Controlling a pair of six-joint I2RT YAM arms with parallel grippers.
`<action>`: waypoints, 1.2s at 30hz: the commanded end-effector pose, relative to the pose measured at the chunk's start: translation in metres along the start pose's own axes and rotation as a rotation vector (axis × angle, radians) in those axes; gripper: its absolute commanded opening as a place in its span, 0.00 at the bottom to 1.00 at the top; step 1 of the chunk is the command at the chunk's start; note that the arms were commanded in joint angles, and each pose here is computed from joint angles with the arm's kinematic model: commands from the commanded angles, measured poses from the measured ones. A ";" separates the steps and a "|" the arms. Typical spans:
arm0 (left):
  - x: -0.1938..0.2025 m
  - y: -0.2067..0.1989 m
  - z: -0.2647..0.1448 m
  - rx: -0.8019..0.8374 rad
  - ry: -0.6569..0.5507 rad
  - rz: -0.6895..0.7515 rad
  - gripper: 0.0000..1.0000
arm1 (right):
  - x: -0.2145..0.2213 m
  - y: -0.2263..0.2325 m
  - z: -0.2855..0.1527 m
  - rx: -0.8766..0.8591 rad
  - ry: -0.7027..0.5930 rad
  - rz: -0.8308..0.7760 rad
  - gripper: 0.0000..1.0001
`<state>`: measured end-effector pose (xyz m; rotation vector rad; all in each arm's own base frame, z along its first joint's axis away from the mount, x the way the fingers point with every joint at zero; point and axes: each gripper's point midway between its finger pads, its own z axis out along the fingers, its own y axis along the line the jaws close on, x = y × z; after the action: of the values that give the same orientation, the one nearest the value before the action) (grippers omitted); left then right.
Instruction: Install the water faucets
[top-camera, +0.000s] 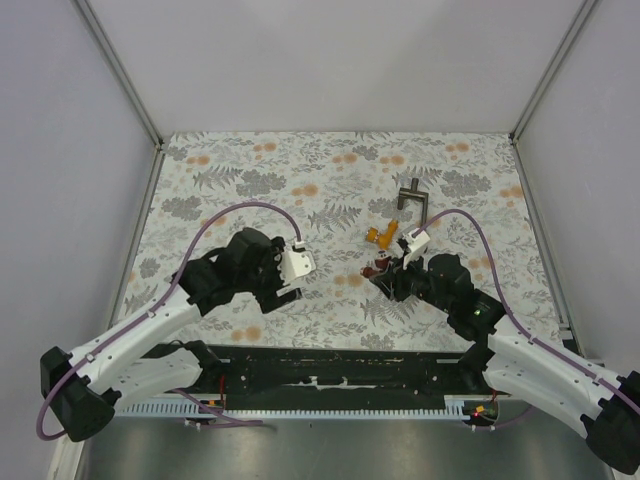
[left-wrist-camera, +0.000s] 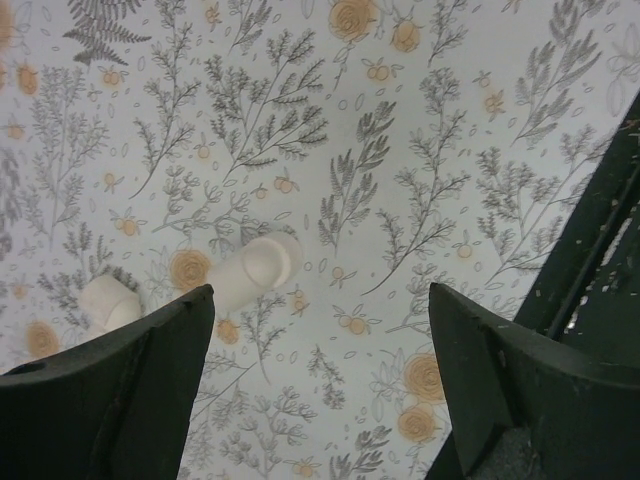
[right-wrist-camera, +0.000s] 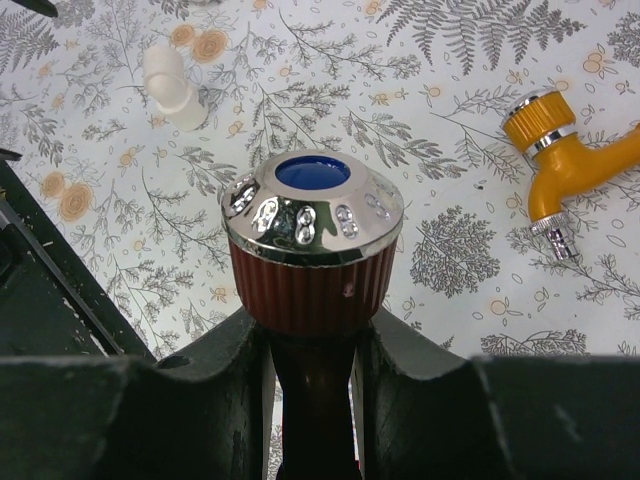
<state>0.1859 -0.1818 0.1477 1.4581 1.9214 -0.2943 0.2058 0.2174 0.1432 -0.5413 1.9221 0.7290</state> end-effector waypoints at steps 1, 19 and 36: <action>0.012 0.025 0.003 -0.092 0.083 0.146 0.92 | -0.034 0.013 -0.001 -0.060 -0.109 -0.038 0.00; 0.053 0.064 0.064 -0.062 0.320 0.325 0.91 | -0.037 0.022 -0.002 -0.111 -0.121 -0.078 0.00; 0.074 0.059 0.090 0.052 0.362 0.196 0.59 | -0.039 0.018 -0.006 -0.091 -0.117 -0.106 0.00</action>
<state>0.2584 -0.1429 0.0381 1.8579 2.0625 0.0641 0.2008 0.2257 0.1570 -0.6374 1.8320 0.7677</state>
